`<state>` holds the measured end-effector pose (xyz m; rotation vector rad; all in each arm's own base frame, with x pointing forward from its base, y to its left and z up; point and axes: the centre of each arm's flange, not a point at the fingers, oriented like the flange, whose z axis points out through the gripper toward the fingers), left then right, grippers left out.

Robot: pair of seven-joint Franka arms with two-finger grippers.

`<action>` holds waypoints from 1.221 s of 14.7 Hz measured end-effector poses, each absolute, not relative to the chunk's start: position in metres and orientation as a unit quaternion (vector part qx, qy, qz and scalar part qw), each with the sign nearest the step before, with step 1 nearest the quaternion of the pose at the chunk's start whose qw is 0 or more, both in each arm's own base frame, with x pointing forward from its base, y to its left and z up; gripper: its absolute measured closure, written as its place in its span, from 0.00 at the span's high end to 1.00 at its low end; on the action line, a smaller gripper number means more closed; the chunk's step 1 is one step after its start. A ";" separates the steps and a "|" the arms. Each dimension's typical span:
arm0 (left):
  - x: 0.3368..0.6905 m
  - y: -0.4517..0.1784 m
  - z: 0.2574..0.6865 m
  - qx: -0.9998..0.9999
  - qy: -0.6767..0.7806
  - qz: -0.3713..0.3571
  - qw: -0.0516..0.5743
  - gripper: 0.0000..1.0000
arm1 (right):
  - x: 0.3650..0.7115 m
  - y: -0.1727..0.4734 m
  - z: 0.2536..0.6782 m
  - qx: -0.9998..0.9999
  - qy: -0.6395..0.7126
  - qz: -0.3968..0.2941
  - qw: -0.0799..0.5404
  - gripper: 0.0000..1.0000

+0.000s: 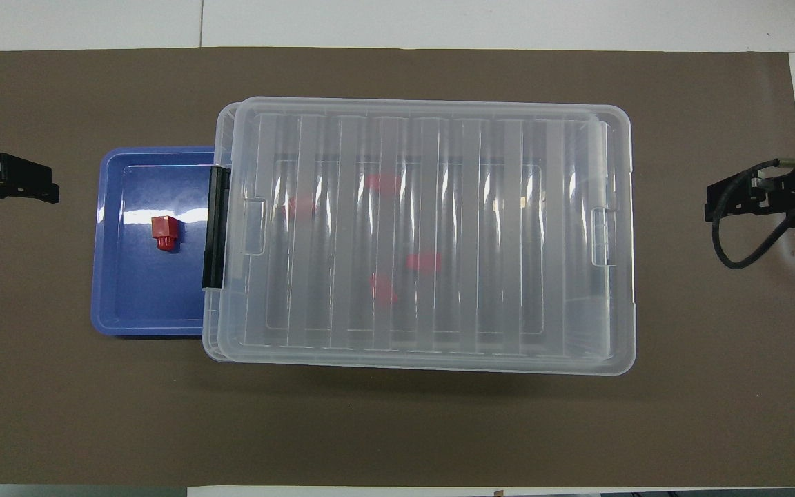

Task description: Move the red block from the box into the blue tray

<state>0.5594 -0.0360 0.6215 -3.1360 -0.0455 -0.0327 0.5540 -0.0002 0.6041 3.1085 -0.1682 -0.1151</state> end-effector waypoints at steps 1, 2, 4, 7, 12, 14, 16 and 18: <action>0.559 -0.037 0.621 -1.000 -0.014 -0.010 0.003 1.00 | 0.554 0.000 0.604 0.998 -0.054 -0.037 0.013 1.00; 0.559 -0.037 0.621 -1.000 -0.014 -0.010 0.003 1.00 | 0.554 -0.001 0.604 0.998 -0.055 -0.038 0.013 1.00; 0.559 -0.036 0.621 -1.000 -0.015 -0.010 0.003 1.00 | 0.554 -0.006 0.604 0.997 -0.059 -0.038 0.013 1.00; 0.559 -0.035 0.621 -1.000 -0.016 -0.010 0.003 1.00 | 0.555 -0.008 0.608 0.998 -0.061 -0.033 0.013 1.00; 0.559 -0.035 0.621 -1.000 -0.016 -0.009 0.003 1.00 | 0.556 -0.005 0.613 0.998 -0.059 -0.028 0.013 1.00; 0.559 -0.035 0.621 -1.000 -0.016 -0.009 0.003 1.00 | 0.556 -0.004 0.614 0.998 -0.058 -0.026 0.013 1.00; 0.559 -0.035 0.621 -1.000 -0.016 -0.009 0.003 1.00 | 0.556 -0.003 0.615 0.998 -0.057 -0.026 0.013 1.00; 0.559 -0.035 0.621 -1.000 -0.016 -0.009 0.003 1.00 | 0.556 -0.003 0.615 0.998 -0.057 -0.026 0.013 1.00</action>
